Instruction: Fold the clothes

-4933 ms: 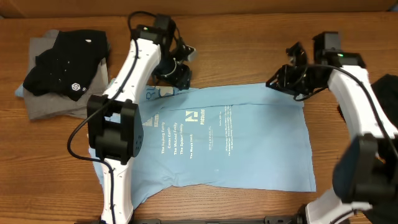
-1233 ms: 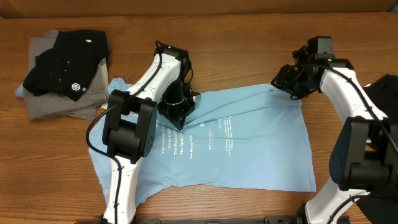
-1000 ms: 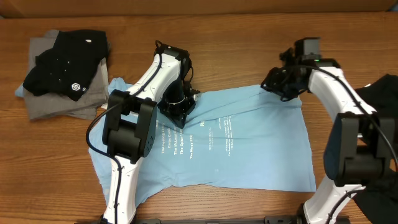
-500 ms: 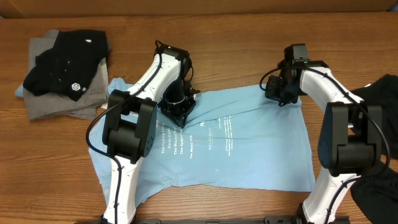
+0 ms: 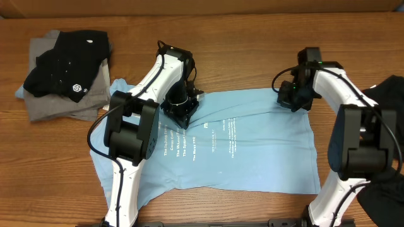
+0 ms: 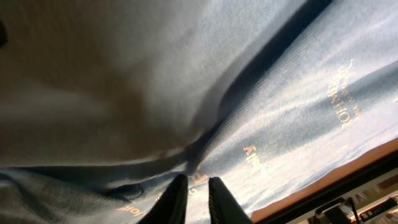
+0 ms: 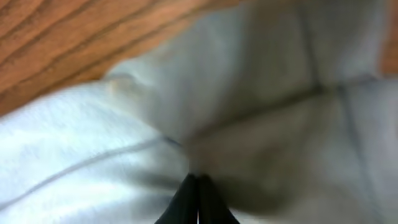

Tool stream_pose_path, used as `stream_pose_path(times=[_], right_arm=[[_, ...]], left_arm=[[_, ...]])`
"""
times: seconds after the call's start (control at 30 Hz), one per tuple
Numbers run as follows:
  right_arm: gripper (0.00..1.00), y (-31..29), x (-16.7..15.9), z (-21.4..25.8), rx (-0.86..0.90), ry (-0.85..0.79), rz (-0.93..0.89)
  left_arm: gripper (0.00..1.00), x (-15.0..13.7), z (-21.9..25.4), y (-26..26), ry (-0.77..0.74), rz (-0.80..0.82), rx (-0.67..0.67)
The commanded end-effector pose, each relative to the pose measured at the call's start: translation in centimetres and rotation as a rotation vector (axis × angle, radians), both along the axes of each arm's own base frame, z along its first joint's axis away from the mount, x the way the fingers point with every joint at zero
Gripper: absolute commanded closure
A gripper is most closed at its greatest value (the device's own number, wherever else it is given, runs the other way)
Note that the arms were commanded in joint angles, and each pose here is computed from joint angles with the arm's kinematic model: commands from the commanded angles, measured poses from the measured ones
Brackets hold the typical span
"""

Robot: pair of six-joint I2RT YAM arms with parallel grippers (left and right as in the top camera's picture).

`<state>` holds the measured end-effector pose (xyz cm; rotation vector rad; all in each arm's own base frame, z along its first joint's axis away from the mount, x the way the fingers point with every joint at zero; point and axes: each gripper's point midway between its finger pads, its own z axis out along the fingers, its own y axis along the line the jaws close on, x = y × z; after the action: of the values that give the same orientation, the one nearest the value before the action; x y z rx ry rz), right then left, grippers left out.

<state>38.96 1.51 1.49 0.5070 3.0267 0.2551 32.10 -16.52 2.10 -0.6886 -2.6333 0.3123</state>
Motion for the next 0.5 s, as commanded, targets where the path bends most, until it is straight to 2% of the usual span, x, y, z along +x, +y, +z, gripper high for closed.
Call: stream_pose_path(times=[0.0,0.13,0.2,0.23,0.33,0.47], right_arm=[[0.96,-0.1,0.2,3.5,-0.010,-0.068,-0.002],[0.96,0.0,-1.8,3.5,-0.007,0.012,-0.002],[0.96,0.0,-2.7,3.4,-0.006,0.046,-0.001],[0.95,0.0,-2.8,3.4,-0.007,0.053,-0.001],[0.92,-0.2,-2.8,3.4,-0.006,0.050,-0.008],[0.92,-1.0,-2.4,3.5,0.016,0.034,-0.036]], left_arm=[[0.79,-0.1,-0.1,-0.2,0.000,0.005,0.008],[0.80,0.0,-0.1,-0.3,-0.007,0.006,0.005],[0.88,0.2,-0.1,-0.3,-0.014,0.005,0.002],[0.92,0.3,0.0,-0.4,-0.018,0.005,0.000],[0.96,0.9,0.8,-0.9,-0.035,0.011,-0.021],[0.96,2.9,3.0,-2.1,-0.103,0.018,-0.073]])
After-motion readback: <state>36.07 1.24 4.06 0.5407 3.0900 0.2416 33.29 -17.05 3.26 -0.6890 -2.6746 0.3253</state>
